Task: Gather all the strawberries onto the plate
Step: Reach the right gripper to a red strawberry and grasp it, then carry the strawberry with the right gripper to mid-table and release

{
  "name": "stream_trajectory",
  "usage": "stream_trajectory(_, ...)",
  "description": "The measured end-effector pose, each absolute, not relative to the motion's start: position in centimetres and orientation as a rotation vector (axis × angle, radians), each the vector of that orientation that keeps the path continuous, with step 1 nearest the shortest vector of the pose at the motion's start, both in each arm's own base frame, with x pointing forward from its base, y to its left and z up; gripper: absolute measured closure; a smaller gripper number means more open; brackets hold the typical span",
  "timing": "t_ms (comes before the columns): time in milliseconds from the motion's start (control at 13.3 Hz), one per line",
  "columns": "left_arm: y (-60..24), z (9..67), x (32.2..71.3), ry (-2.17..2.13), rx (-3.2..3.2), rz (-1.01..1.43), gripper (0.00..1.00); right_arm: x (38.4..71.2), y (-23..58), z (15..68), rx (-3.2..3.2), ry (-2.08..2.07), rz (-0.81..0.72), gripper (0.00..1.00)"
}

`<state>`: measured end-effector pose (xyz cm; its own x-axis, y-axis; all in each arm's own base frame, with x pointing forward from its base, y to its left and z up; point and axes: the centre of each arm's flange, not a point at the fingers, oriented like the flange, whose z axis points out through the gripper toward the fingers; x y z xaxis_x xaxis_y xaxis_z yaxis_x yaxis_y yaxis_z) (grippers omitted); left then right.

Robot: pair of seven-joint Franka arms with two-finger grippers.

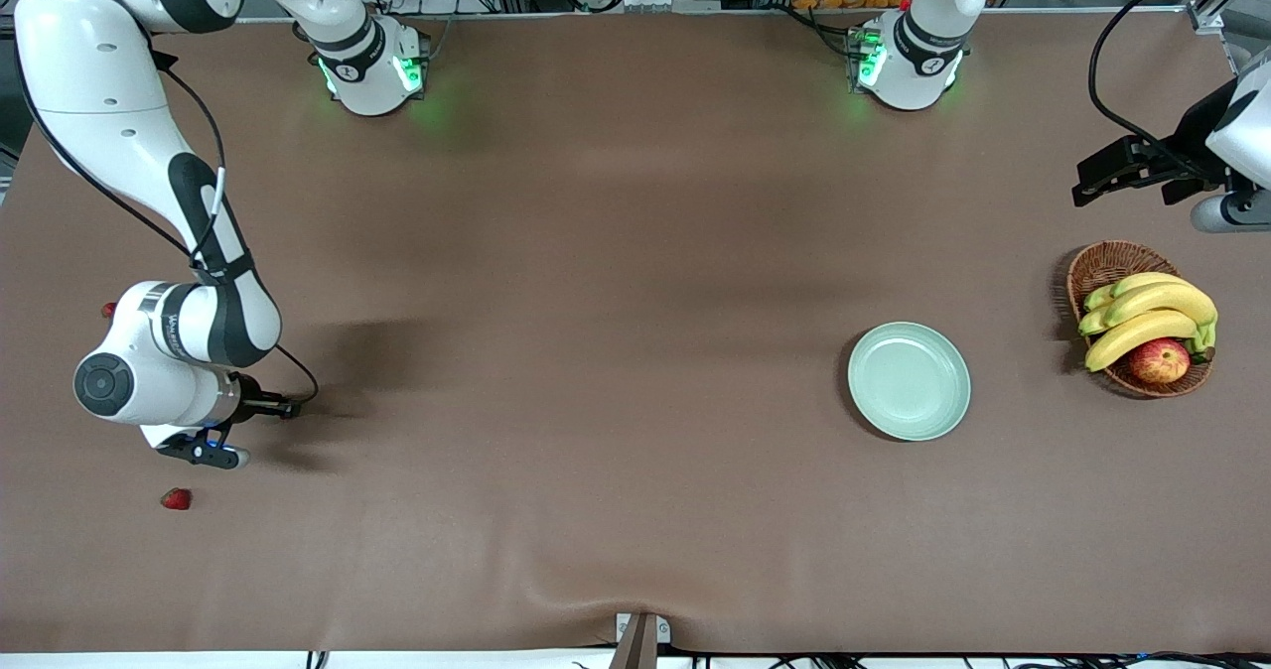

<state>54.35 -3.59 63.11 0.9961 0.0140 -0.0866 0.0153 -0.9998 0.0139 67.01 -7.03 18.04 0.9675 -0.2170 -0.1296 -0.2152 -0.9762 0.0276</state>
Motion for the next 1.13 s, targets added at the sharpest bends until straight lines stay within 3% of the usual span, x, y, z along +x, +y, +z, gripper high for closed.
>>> stream_trajectory(301, -4.1, 62.9, 54.5, 0.009, 3.124, -0.141, 0.0, 67.2, -6.5, 19.2, 3.107, -0.312, -0.249, 0.69)
stream_trajectory(527, -4.1, 62.8, 54.5, 0.007, 3.124, -0.142, 0.0, 68.0, -3.7, 25.5, 3.138, -0.193, -0.239, 0.69)
stream_trajectory(828, -4.2, 62.9, 54.6, 0.005, 3.124, -0.132, 0.0, 67.7, 9.9, 31.7, 3.168, 0.105, -0.161, 0.69)
stream_trajectory(1130, -4.2, 62.9, 54.6, 0.006, 3.124, -0.128, 0.0, 63.7, 28.0, 30.9, 3.312, 0.329, -0.202, 0.69)
